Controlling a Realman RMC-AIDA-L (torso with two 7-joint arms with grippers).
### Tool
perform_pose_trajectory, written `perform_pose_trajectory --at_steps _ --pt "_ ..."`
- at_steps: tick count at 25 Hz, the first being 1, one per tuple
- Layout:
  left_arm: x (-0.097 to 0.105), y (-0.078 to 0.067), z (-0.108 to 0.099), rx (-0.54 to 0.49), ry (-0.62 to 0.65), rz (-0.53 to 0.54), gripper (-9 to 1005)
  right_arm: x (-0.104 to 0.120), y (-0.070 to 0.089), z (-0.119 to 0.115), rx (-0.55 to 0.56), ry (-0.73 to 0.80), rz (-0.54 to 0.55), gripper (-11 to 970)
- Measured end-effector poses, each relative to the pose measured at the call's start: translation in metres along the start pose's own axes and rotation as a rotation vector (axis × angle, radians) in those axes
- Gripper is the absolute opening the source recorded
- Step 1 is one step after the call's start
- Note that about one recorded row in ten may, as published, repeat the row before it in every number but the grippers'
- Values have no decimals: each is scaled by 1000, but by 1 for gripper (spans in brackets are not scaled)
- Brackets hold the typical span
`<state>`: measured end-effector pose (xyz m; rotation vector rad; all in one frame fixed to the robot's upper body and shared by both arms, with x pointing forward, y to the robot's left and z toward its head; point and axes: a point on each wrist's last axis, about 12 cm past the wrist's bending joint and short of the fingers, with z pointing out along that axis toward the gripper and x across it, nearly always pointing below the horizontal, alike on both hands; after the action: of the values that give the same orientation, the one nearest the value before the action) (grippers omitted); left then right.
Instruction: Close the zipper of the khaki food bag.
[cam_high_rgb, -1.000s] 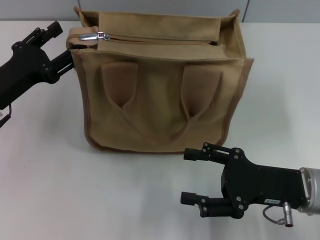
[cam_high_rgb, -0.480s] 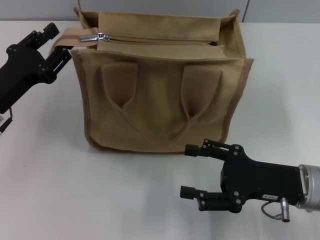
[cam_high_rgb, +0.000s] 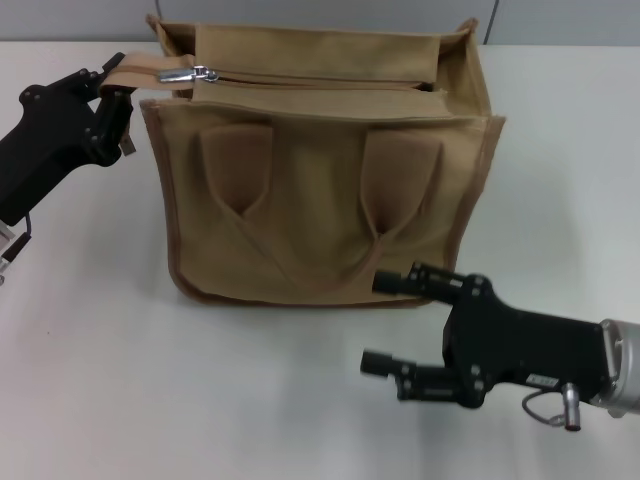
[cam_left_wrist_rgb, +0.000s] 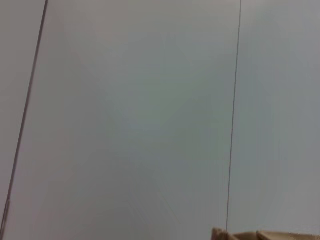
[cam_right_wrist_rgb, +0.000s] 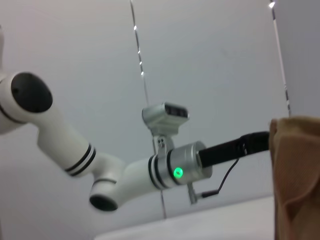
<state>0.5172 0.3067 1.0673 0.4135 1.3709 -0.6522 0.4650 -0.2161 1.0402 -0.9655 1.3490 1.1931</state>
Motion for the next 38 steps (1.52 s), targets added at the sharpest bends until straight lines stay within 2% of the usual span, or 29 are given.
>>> perform_pose_trajectory --at_steps 1,6,9,16,19,23,25,29,33,38 --pt "0 0 0 -1 -4 -3 121 -2 1 0 18 -36 12 811" --pt "1 -5 0 -18 -54 -50 16 -9 8 -6 109 -220 63 811" --pt "3 -8 1 -21 -69 -66 16 -10 6 -9 177 -282 95 811" --pt "7 -18 10 8 -83 -40 16 -14 5 -9 186 -338 158 811" --pt "5 -19 16 29 -97 -51 16 -20 3 -10 216 -445 274 811" --pt "0 -20 24 55 -120 -57 16 -33 -3 -4 115 -529 475 810" --pt "-5 -21 34 86 -139 -79 16 -40 -13 -3 63 -552 659 810" --pt "-11 -24 49 138 -157 -108 16 -58 -38 2 -15 -523 931 810" --pt "-15 -25 59 166 -169 -116 17 -65 -49 9 -31 -489 1027 810" --pt "-20 -27 74 206 -173 -164 17 -61 -53 23 13 -471 966 810"
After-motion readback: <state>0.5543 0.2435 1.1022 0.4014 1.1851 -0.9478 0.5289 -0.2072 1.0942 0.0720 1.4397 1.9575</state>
